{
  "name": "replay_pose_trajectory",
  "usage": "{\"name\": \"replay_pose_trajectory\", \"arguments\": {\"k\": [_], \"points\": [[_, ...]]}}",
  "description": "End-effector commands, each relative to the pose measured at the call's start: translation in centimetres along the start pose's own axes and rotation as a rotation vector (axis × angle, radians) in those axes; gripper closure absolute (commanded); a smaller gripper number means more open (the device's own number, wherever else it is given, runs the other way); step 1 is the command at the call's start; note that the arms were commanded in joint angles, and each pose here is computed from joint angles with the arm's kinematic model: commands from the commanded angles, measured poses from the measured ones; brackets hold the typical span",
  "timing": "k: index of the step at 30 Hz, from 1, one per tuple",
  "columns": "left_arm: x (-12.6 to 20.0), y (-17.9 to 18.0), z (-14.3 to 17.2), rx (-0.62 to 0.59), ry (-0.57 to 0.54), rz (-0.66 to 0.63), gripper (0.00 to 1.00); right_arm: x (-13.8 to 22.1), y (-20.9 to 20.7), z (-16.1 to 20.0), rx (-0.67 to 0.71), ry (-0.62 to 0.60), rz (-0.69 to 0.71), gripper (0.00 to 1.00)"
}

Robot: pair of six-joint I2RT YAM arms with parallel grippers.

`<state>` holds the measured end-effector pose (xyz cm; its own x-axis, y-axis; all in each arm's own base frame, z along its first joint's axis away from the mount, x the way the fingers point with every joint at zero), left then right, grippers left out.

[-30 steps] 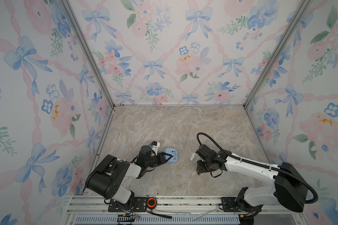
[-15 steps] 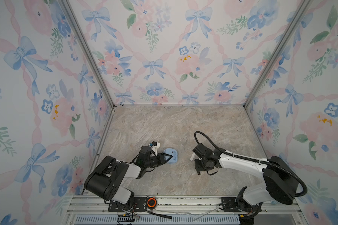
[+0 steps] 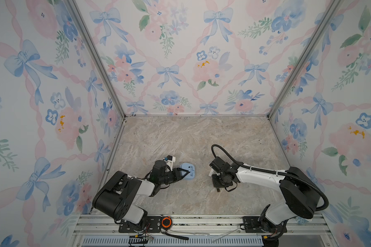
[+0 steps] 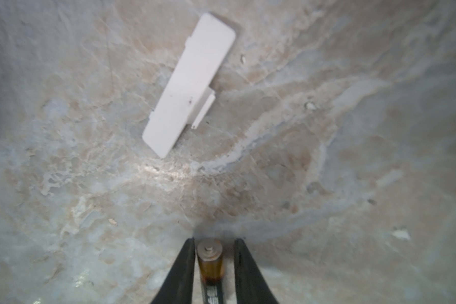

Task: Insert the battery into the alarm
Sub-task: Pick up the battery at the center of the board, then install the battery in the alarm.

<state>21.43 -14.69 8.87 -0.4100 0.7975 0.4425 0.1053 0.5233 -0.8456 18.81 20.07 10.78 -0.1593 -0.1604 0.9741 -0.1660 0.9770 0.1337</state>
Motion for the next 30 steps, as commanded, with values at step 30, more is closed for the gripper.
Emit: {"name": "replay_pose_trajectory", "arguments": {"k": [30], "points": [[0.2,1.8,1.9,0.049,0.072,-0.108,1.00,8.9,4.1,-3.8,-0.287,-0.704,-0.648,1.00]]}}
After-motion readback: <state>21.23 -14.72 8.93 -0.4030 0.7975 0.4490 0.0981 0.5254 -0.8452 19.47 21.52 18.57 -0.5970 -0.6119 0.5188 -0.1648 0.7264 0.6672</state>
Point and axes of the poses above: each gripper's point midway between its finger pads, its own x axis back along the fingers, its own y axis along the line the jaws close on, z = x × y, the point moved 9 cm from there along x, back along the fingers, and after that the axes turned 1 degree about x, right-handed, at the moved point
